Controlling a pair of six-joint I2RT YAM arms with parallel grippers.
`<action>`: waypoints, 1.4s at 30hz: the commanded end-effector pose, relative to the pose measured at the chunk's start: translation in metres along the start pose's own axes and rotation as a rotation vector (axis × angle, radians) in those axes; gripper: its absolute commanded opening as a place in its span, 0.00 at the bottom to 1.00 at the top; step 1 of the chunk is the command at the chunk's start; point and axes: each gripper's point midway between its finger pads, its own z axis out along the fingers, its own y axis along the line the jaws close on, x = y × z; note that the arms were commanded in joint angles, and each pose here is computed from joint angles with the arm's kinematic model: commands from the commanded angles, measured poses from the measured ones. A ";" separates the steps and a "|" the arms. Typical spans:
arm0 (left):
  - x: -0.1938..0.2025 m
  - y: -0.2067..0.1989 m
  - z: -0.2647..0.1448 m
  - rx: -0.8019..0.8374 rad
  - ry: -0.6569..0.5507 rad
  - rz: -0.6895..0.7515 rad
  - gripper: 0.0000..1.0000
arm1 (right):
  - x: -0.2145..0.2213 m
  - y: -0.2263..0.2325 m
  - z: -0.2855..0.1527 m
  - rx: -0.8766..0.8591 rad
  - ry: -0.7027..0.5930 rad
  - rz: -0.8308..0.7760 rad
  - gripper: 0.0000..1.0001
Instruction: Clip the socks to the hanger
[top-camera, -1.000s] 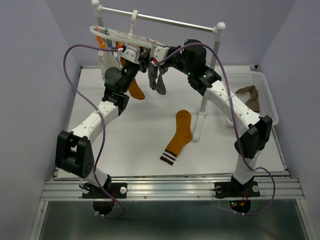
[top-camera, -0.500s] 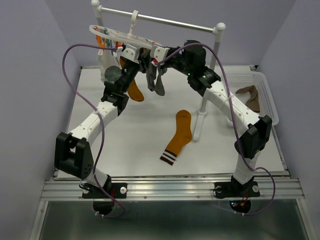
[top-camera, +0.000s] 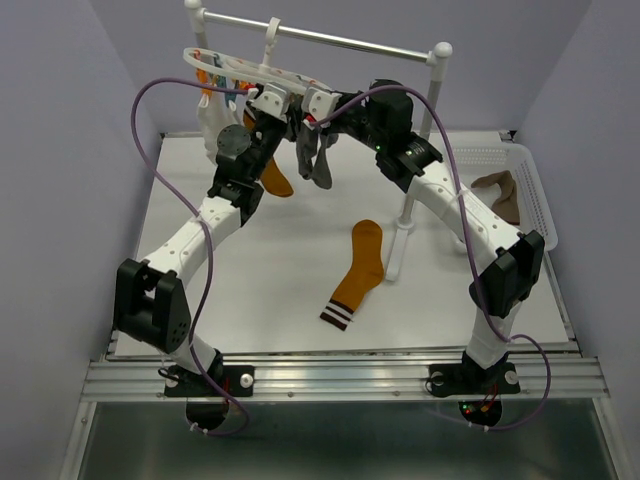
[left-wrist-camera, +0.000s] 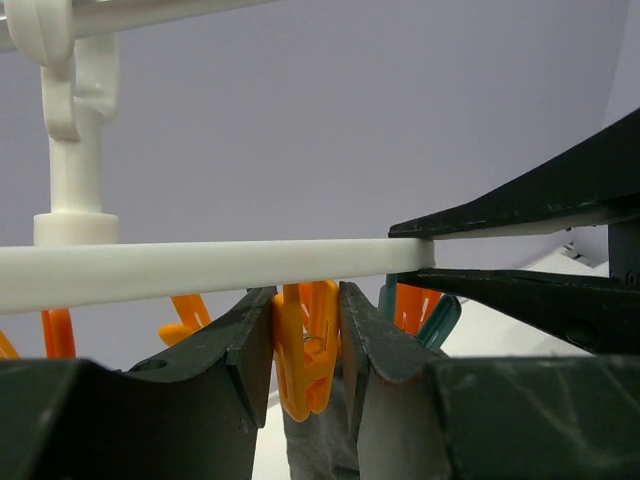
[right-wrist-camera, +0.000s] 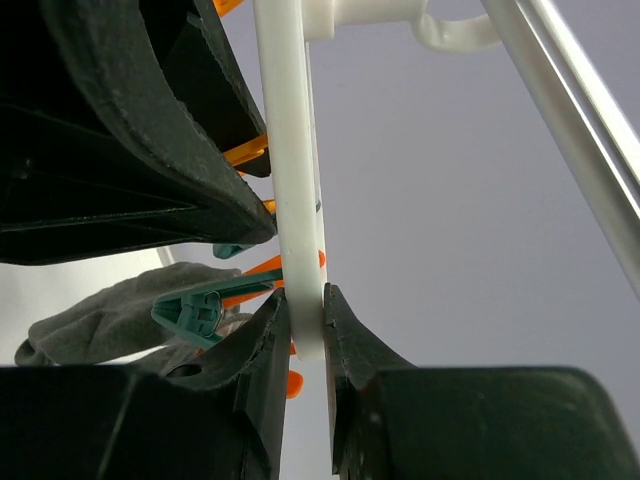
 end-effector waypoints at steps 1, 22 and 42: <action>-0.047 0.006 0.013 -0.045 -0.089 -0.078 0.00 | -0.032 -0.030 -0.014 0.077 -0.071 0.025 0.01; -0.045 0.017 -0.005 -0.191 -0.019 -0.399 0.00 | -0.027 -0.033 -0.015 0.117 -0.057 0.070 0.25; -0.052 0.017 -0.006 -0.189 -0.027 -0.419 0.00 | -0.040 -0.021 -0.044 0.068 -0.096 0.069 0.70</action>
